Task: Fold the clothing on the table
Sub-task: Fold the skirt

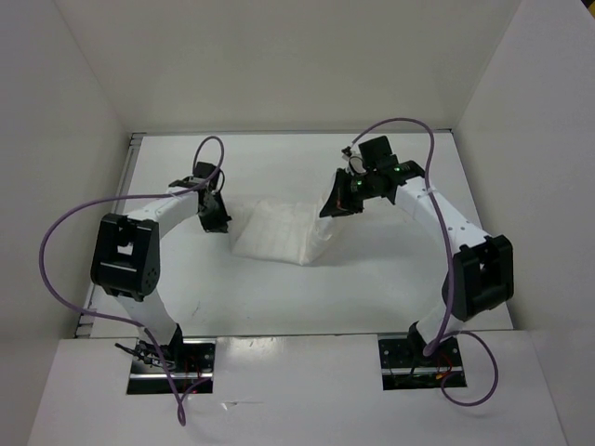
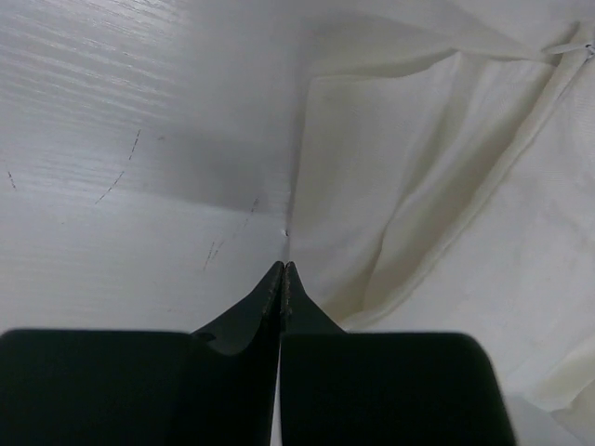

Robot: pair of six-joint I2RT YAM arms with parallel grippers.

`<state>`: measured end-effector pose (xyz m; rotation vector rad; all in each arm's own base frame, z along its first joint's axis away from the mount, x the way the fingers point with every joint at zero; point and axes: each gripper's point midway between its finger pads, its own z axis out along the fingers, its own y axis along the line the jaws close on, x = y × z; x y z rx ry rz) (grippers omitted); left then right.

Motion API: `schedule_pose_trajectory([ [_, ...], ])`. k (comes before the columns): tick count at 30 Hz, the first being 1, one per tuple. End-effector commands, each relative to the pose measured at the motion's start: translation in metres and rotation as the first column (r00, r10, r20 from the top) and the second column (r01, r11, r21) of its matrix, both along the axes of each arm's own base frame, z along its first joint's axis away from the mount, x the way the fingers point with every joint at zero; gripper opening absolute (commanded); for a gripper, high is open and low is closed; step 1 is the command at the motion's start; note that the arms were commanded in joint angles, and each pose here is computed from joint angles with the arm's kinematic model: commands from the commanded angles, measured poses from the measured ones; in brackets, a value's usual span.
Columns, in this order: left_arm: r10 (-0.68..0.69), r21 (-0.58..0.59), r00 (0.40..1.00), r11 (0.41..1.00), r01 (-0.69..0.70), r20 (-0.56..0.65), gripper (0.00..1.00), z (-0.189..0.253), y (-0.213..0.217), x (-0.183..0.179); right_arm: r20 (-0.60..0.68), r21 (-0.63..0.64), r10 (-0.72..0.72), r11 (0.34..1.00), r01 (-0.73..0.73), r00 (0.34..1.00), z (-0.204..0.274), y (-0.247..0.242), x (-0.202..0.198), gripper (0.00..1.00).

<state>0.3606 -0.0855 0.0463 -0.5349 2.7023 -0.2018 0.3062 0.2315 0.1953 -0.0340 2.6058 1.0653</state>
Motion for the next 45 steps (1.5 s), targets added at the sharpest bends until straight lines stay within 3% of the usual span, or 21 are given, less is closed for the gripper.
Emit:
schedule_pose_trajectory([
  [1,0.007,-0.031,1.0,1.0,-0.006,0.01,0.0,-0.007,-0.01,0.006,0.041,0.012,0.059,0.998,-0.06,0.997,0.01,0.021,0.004,0.0],
  [14,-0.06,-0.126,0.998,0.99,0.056,-0.031,0.0,-0.023,-0.039,-0.007,0.099,0.032,0.233,0.971,-0.237,0.967,0.015,0.116,0.023,0.0],
  [22,-0.056,-0.137,0.998,0.989,0.051,-0.034,0.0,-0.023,-0.041,-0.008,0.046,0.036,0.346,0.937,-0.347,0.937,-0.019,0.172,0.028,0.0],
  [36,-0.048,-0.119,0.998,0.992,0.043,-0.041,0.0,-0.021,-0.037,-0.01,-0.01,0.055,0.441,0.896,-0.44,0.897,-0.054,0.218,0.024,0.0],
  [37,-0.044,-0.109,0.998,0.993,0.039,-0.048,0.0,-0.022,-0.035,-0.012,-0.002,0.066,0.447,0.893,-0.446,0.895,-0.05,0.22,0.024,0.02],
  [39,-0.015,-0.084,0.999,0.996,0.011,-0.042,0.0,-0.019,-0.024,-0.01,-0.022,0.085,0.462,0.884,-0.459,0.887,-0.055,0.221,0.02,0.16],
  [42,0.106,-0.072,0.989,0.992,-0.099,0.101,0.0,0.033,0.004,0.006,0.048,0.195,0.519,0.833,-0.517,0.854,-0.028,0.233,0.014,0.43],
  [45,0.194,-0.062,0.946,0.981,-0.184,0.258,0.04,0.094,0.031,0.008,0.175,0.311,0.52,0.776,-0.548,0.836,0.022,0.233,0.013,0.46],
])
